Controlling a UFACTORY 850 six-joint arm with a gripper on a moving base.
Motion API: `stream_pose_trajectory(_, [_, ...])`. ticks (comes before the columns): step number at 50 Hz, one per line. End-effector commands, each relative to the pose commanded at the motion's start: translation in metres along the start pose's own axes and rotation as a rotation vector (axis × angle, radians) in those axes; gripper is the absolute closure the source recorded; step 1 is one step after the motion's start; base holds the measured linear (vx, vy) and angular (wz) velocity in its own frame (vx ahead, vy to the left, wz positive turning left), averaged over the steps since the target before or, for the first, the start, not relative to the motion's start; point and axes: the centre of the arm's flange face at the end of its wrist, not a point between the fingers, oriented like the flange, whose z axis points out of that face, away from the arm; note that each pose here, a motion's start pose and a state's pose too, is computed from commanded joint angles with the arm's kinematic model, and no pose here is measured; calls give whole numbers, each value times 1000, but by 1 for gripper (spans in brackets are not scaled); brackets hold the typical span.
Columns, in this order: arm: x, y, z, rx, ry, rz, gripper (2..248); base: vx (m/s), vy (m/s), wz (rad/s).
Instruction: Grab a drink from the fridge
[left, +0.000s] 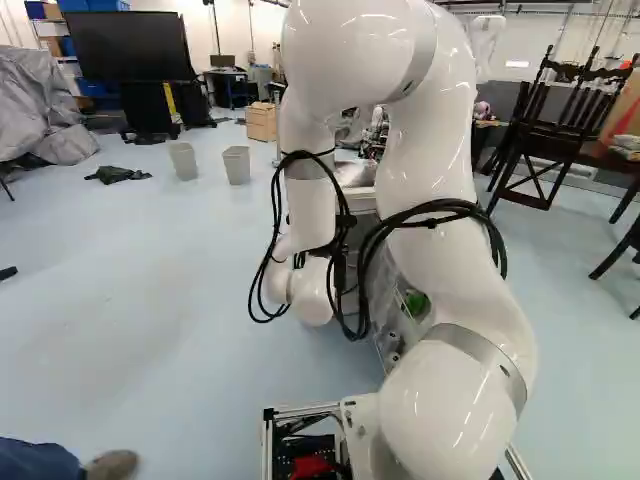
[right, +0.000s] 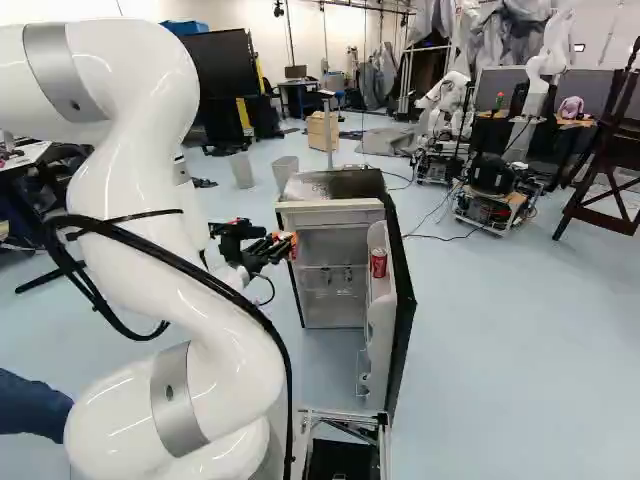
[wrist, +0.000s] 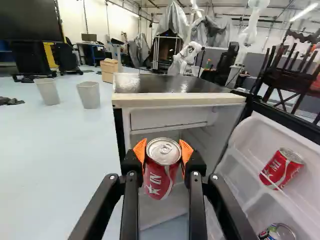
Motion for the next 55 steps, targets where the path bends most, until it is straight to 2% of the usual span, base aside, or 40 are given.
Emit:
stream_pose_trajectory(32, [22, -9, -3, 170, -67, 36, 157, 0, 0, 0])
stream_pose_trajectory(42, [30, -8, 3, 182, -79, 51, 157, 0, 0, 0])
stream_pose_trajectory(55, [43, -2, 14, 157, -58, 79, 157, 0, 0, 0])
